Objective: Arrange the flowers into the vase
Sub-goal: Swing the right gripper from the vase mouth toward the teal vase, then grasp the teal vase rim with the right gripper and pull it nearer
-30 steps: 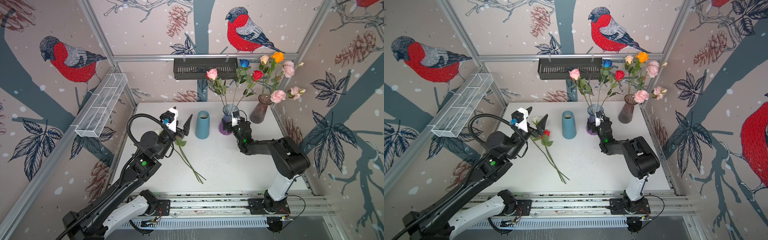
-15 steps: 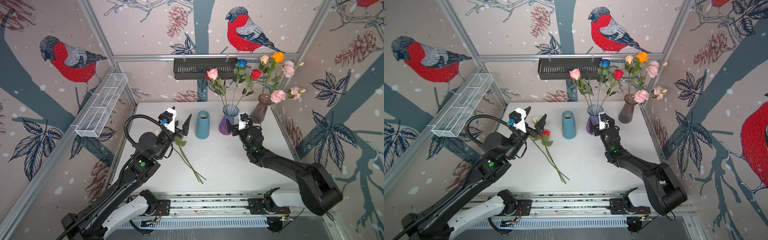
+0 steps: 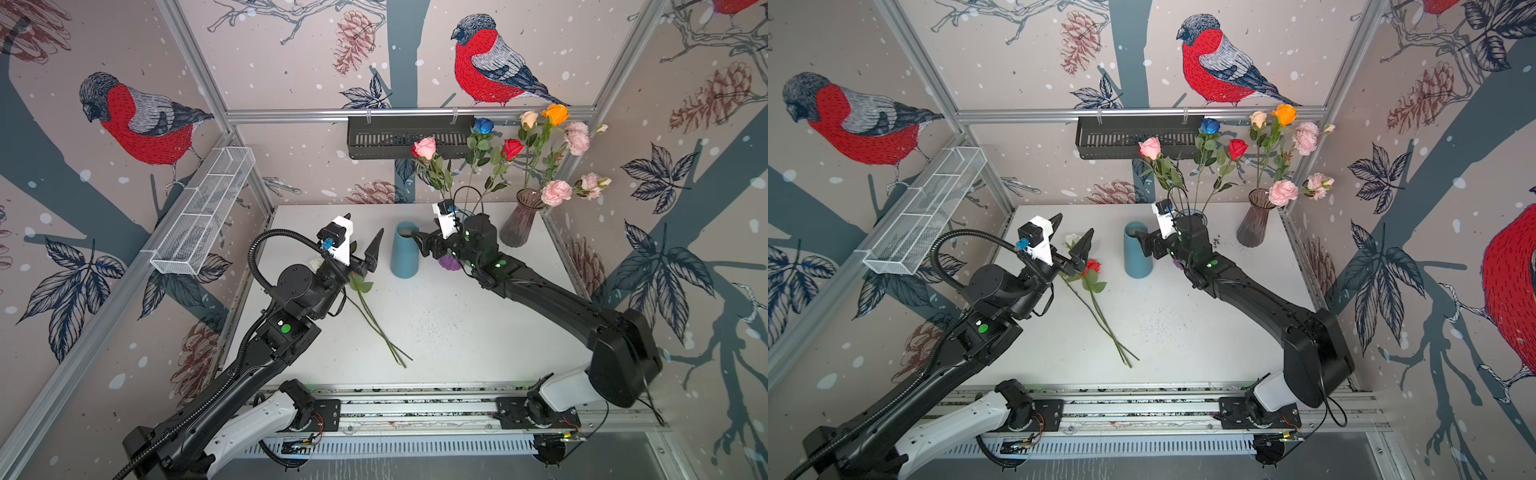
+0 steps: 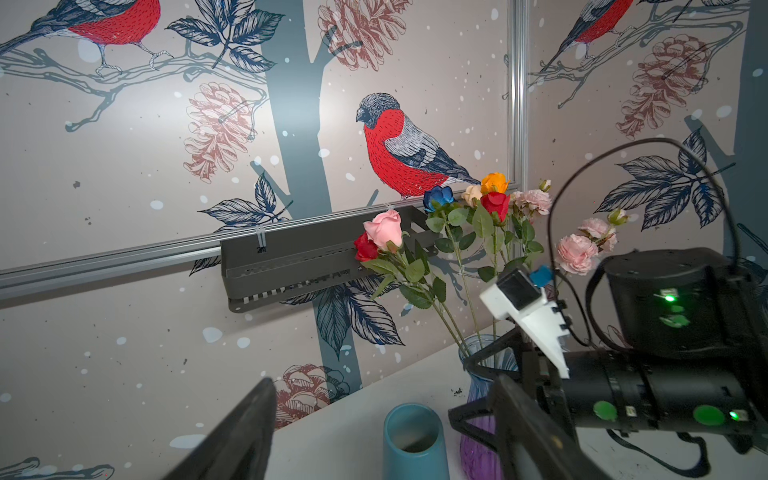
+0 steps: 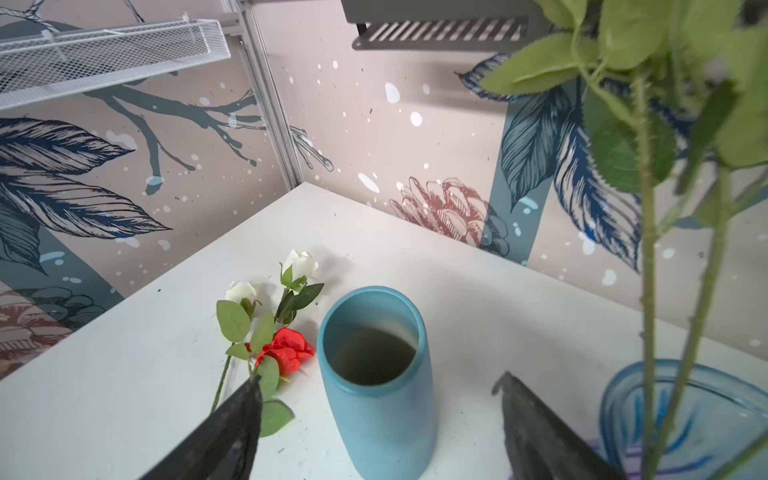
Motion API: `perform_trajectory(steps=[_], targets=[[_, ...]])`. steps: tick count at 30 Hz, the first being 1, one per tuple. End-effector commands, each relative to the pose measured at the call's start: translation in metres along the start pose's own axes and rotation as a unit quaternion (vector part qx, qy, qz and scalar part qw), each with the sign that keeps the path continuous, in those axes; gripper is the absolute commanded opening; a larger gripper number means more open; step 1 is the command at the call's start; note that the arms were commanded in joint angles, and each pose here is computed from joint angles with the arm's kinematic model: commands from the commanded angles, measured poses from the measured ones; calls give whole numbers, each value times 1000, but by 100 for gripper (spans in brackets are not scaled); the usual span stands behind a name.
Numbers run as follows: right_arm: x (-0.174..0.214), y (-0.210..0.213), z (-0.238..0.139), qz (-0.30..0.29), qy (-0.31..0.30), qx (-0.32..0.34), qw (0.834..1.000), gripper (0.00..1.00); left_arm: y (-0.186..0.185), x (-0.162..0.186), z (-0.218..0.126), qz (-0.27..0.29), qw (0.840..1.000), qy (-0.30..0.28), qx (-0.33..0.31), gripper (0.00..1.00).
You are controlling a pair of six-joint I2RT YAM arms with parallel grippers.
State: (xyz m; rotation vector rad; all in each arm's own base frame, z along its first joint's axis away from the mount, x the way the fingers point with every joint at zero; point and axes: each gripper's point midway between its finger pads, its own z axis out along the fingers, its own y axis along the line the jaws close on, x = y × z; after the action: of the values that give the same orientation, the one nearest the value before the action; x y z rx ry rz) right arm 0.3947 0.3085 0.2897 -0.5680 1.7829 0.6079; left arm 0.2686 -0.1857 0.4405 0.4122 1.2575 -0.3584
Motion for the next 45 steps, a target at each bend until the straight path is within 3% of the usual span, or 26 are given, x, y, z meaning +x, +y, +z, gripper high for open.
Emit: perform_trajectory(steps=[1,7,14,22,36,38,45], targets=[[12,-1,19,67,55,10,996,85,-1,-13,-1,-5,1000,-25,5,80],[24,-13,58,88,119,39,988,71,0,-15,-2,-5,1000,-28,5,80],[40,-32,64,89,144,90,981,51,-1,-15,-2,-5,1000,-28,7,80],[55,-37,62,79,171,97,977,44,-1,-14,-2,-5,1000,-27,9,80],[82,-20,18,75,198,84,974,43,0,-16,-3,-2,1000,-28,6,80],[83,-18,12,73,201,84,973,39,1,-16,-3,-2,1000,-28,5,80],[88,-19,-5,58,210,94,971,10,1,-15,-2,0,1000,-26,3,80]])
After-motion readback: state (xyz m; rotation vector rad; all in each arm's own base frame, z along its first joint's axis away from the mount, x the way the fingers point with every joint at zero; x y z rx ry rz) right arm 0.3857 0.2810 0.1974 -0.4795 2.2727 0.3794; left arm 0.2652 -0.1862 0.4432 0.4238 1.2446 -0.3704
